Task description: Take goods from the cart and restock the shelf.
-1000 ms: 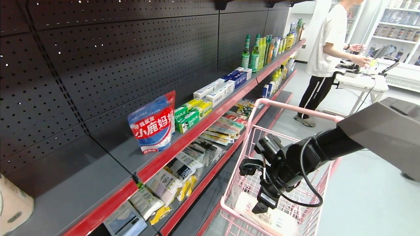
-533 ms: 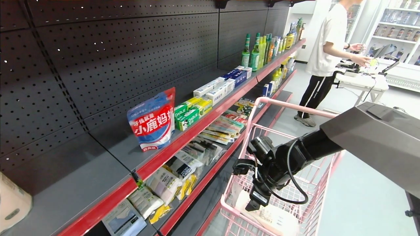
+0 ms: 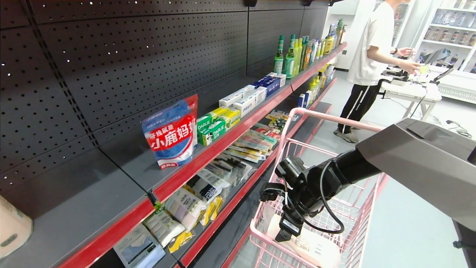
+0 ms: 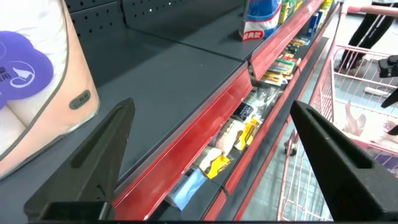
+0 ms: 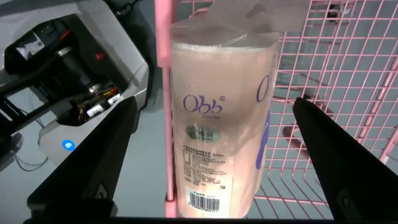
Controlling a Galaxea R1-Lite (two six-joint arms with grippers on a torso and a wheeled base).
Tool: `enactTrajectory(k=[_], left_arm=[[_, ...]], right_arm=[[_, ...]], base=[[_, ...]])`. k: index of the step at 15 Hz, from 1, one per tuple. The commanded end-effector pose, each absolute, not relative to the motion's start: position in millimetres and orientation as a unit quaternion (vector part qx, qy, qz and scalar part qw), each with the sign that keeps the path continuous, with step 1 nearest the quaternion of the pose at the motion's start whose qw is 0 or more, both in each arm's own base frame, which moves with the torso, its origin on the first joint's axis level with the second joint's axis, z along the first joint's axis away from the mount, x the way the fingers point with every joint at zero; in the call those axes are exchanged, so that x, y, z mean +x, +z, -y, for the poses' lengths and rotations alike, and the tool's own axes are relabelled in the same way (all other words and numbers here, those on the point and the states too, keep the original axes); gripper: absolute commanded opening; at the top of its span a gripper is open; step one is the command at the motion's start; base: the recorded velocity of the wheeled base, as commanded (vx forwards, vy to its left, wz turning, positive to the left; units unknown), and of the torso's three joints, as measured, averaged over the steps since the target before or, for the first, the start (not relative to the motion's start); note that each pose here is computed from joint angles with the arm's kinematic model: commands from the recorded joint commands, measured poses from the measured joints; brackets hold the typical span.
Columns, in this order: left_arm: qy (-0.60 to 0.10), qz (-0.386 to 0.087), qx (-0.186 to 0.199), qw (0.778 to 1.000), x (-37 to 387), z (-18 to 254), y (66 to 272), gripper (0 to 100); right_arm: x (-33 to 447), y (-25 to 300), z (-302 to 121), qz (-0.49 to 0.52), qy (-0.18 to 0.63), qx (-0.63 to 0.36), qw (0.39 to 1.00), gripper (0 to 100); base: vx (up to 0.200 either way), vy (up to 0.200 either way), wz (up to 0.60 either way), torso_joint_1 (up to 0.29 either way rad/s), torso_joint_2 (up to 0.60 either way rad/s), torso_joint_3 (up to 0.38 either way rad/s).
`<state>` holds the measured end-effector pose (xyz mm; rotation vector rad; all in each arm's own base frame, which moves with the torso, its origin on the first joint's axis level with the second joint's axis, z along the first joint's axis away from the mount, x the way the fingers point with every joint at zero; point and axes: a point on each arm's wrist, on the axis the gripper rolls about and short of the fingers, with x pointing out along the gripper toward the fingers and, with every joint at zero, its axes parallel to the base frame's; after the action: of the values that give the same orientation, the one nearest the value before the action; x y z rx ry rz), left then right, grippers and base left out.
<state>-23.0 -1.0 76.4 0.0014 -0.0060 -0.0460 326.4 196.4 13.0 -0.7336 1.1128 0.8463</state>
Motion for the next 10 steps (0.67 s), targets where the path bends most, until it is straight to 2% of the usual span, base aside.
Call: enactTrajectory(k=[1, 10], left_arm=[[-0.023, 0.002, 0.001, 1.000, -22.8, 1.0, 76.3, 100], [-0.023, 0.002, 0.000, 1.000, -22.8, 1.0, 76.4, 100]], right_arm=[[326.7, 13.1, -197.0, -0.500, 0.381, -0.330, 0.704, 100], [330.7, 6.9, -192.5, -0.507, 0.377, -0.329, 0.702, 100]], base=[[0.000, 0.000, 0.00, -0.105, 0.26, 0.144], [0.000, 0.000, 0.00, -0.011, 0.03, 0.014]])
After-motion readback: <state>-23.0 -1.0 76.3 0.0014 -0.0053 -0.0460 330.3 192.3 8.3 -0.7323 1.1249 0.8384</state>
